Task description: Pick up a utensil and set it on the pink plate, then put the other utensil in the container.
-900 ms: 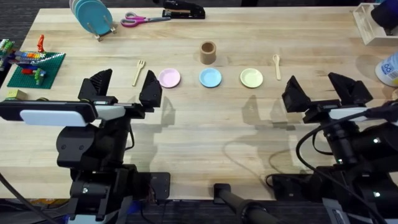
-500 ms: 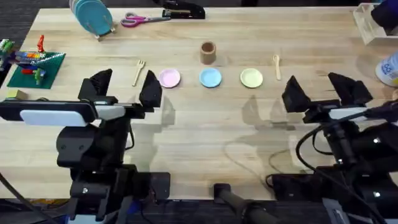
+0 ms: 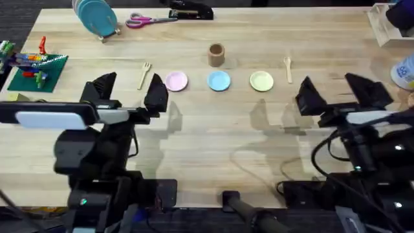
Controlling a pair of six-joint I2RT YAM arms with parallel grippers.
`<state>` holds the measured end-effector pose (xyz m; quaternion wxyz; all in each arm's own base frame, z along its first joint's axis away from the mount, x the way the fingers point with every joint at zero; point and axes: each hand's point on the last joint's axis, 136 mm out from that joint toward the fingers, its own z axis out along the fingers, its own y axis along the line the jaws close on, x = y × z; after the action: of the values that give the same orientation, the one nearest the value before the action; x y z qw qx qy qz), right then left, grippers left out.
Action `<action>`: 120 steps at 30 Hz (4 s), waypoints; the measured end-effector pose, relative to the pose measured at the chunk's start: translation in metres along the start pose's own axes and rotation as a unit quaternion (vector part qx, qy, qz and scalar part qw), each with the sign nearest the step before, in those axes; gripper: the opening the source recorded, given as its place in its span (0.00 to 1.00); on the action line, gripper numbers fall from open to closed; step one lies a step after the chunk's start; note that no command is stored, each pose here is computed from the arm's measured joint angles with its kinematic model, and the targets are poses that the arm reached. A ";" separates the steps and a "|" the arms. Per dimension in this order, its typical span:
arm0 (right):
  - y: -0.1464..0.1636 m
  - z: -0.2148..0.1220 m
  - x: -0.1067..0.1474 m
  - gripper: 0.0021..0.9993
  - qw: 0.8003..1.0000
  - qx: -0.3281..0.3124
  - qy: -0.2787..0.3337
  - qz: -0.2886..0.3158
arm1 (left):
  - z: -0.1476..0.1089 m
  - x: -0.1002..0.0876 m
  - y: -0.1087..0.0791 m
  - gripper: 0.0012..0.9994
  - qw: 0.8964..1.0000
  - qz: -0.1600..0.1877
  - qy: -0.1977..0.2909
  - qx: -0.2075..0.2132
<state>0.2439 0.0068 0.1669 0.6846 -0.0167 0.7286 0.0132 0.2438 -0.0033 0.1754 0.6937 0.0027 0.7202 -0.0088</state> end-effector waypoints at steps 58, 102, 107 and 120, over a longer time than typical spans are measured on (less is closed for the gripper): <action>-0.002 0.046 -0.064 1.00 0.894 -0.006 0.447 0.023 | 0.047 -0.049 -0.004 0.99 0.875 0.025 0.482 0.026; -0.002 0.046 -0.065 1.00 0.895 -0.006 0.446 0.023 | 0.150 0.075 0.039 0.99 0.791 0.057 0.603 0.083; -0.002 0.047 -0.065 1.00 0.895 -0.006 0.446 0.023 | 0.157 0.084 0.042 0.99 0.791 0.062 0.603 0.079; -0.002 0.047 -0.065 1.00 0.895 -0.006 0.446 0.023 | 0.153 0.116 0.052 1.00 0.765 0.053 0.637 0.075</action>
<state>0.2944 0.0076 0.2292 0.2877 -0.0080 0.9574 0.0247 0.3933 0.0457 0.0530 0.0725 0.0978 0.9923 -0.0218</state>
